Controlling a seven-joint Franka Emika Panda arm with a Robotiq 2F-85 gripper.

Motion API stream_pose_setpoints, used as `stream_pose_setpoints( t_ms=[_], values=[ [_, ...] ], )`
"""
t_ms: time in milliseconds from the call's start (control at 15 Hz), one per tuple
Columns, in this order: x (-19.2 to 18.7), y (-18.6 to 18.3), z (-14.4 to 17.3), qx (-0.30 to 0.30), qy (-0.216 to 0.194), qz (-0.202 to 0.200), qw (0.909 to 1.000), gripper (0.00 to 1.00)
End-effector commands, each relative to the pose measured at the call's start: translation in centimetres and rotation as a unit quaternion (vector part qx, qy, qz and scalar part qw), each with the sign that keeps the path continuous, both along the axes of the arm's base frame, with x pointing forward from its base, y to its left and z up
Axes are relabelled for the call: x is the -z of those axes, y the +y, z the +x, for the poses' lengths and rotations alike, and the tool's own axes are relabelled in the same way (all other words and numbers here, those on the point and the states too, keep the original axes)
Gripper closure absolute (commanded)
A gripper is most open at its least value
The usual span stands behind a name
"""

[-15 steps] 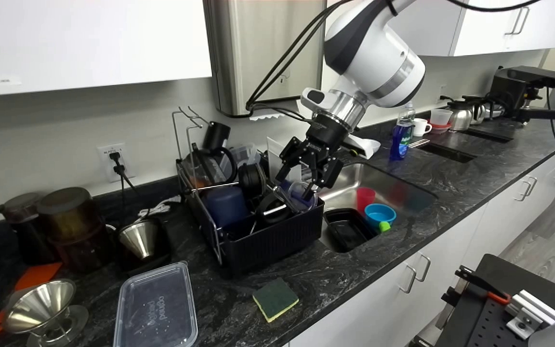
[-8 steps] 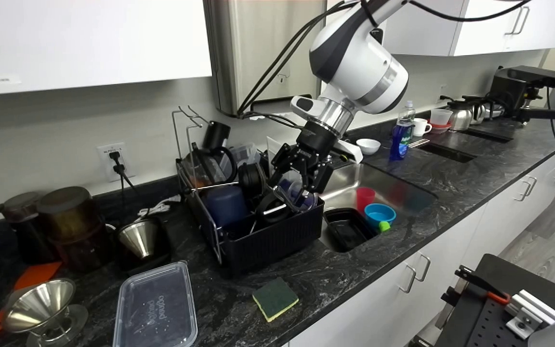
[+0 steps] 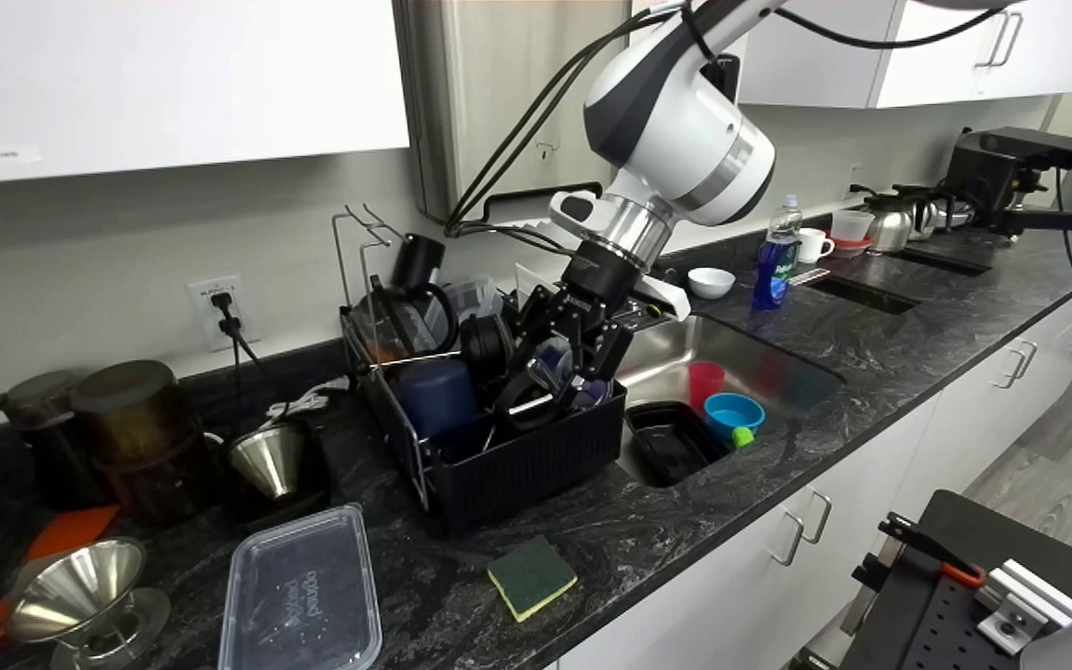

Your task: Pick up the butter knife from the dish drainer and put it inside the sink

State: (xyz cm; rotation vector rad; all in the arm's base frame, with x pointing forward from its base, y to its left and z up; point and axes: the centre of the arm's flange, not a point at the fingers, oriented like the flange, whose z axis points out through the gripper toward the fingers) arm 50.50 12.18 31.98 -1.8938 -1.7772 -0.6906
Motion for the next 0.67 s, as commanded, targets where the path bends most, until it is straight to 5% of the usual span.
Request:
stream_pose_setpoints(
  t_ms=[0,467,600],
  values=[
    [0.46,-0.04,0.43,-0.009,-0.014,0.002,0.9999,0.39],
    [0.00,-0.33,0.53,-0.011,-0.025,0.001,0.9996,0.89],
    [-0.24,-0.42,0.63,-0.011,-0.030,0.001,0.9995,0.95]
  ],
)
